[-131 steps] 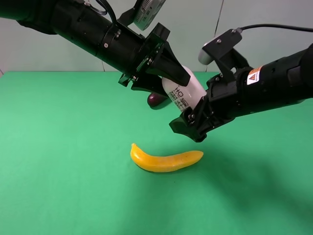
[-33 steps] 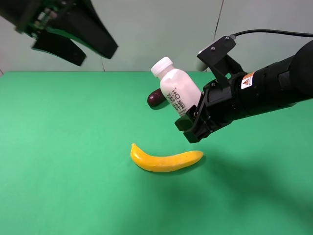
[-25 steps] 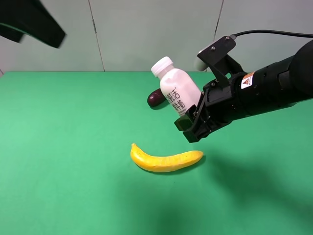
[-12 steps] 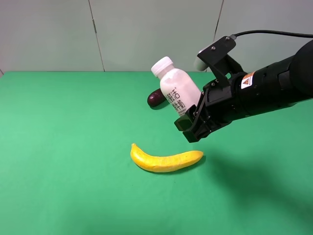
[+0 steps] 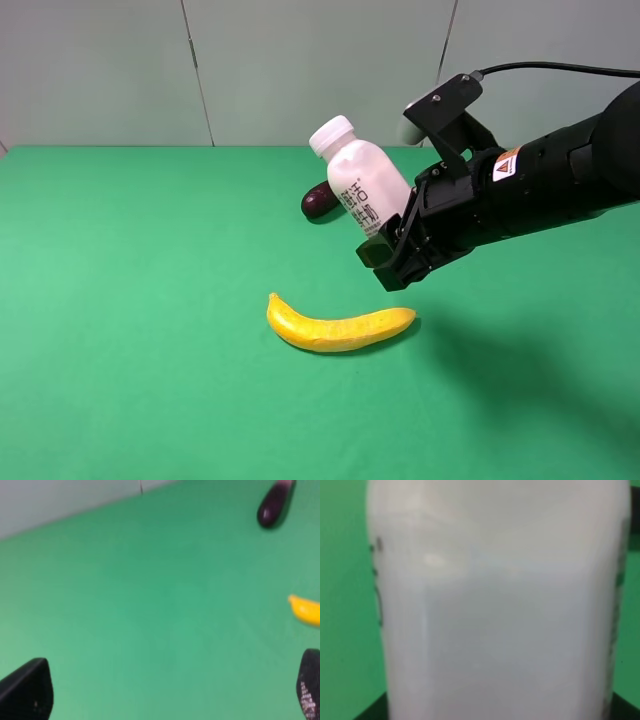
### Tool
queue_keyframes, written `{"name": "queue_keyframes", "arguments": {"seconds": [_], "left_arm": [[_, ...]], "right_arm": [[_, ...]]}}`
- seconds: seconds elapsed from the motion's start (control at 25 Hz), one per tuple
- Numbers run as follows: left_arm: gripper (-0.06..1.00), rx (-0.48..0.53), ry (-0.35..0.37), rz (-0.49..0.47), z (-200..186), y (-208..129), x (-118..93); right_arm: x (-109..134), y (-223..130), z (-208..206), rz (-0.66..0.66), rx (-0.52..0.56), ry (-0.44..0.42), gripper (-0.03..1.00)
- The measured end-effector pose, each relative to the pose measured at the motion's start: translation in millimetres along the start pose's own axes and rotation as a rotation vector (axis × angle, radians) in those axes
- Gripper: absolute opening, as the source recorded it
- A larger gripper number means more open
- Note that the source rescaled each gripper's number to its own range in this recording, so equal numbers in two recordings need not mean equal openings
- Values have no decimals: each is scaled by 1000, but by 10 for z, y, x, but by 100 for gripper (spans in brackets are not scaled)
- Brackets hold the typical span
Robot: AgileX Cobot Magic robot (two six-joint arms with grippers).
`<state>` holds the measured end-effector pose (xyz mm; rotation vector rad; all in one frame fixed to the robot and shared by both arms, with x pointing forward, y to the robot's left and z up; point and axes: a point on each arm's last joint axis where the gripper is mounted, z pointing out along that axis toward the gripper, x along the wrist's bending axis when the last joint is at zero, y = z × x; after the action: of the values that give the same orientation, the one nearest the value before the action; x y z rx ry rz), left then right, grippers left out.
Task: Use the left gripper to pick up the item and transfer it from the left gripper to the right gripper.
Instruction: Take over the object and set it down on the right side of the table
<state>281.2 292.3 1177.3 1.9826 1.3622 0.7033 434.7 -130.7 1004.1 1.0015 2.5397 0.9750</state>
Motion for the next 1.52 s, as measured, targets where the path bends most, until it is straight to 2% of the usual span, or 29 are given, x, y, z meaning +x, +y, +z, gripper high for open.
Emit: {"name": "queue_keyframes", "arguments": {"seconds": [0.24,0.56,0.68,0.88,1.04,1.52], "left_arm": [[93,33,-1,-12,178,-675,-44],[93,-88,1,-73,237,-1335,-79],[93,-72,-6,-81,304,-1392,-91],[93,-56,-66,-94,448,-1421,-157],[93,-91,-73,-98,508,-1399,-166],[93,-100,-79,-101,518,-1392,-172]], "right_arm": [[0,0,0,4,0,0,4],[1,0,0,34,0,1,4],[1,0,0,34,0,1,4],[1,0,0,36,0,1,4],[2,-2,0,58,2,2,4],[4,-7,0,82,8,4,4]]}}
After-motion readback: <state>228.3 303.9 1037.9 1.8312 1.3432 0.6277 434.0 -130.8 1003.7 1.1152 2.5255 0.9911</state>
